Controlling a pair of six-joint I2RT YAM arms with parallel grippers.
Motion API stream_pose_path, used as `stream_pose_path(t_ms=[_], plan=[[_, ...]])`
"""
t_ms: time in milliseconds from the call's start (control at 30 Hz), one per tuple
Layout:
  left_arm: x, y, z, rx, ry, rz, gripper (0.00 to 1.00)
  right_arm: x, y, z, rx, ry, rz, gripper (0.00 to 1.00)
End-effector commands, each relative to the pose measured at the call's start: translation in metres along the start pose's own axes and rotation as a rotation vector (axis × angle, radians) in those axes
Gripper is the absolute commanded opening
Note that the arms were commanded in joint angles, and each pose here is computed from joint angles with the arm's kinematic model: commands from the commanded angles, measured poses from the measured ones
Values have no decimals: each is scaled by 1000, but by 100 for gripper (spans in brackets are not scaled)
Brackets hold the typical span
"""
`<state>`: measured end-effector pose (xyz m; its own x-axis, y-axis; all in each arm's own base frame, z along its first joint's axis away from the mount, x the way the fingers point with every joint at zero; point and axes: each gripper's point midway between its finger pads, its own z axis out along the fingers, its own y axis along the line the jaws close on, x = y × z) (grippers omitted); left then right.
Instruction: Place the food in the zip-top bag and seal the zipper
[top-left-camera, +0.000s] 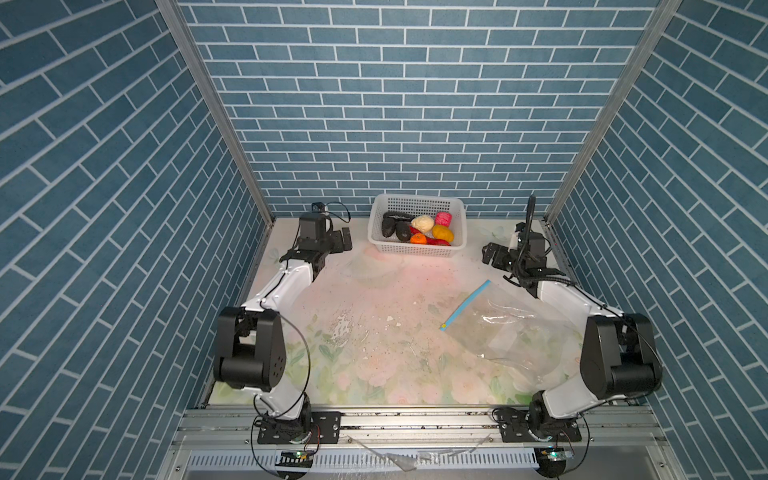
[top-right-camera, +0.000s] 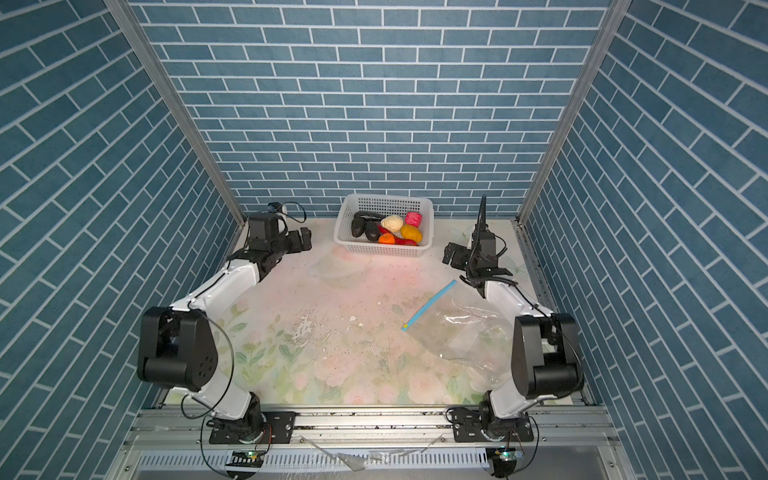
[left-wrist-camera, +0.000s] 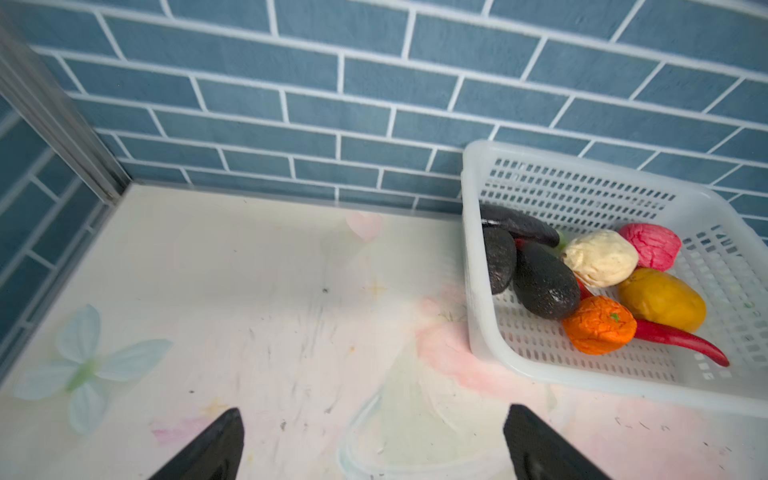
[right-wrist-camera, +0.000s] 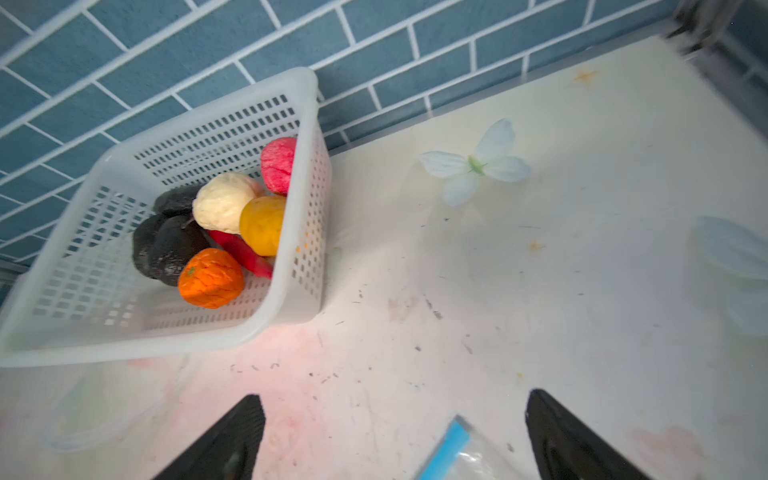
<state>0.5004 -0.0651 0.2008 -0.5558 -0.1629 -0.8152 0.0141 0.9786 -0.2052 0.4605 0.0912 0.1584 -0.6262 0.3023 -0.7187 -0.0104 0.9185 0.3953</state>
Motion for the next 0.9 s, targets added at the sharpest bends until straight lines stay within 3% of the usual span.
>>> stream_pose_path(t_ms=[0,267,500,867], plan=[[18,-22,18,100,162,-76,99,-4,34,13,-143,118,137,99],[10,-60,74,207,268,-74,99,-27,45,58,-152,183,133,96],[23,-97,120,355,372,-130,99,-35,53,96,-195,227,103,92],[24,-130,132,470,393,-170,97,-34,82,136,-315,285,85,81]])
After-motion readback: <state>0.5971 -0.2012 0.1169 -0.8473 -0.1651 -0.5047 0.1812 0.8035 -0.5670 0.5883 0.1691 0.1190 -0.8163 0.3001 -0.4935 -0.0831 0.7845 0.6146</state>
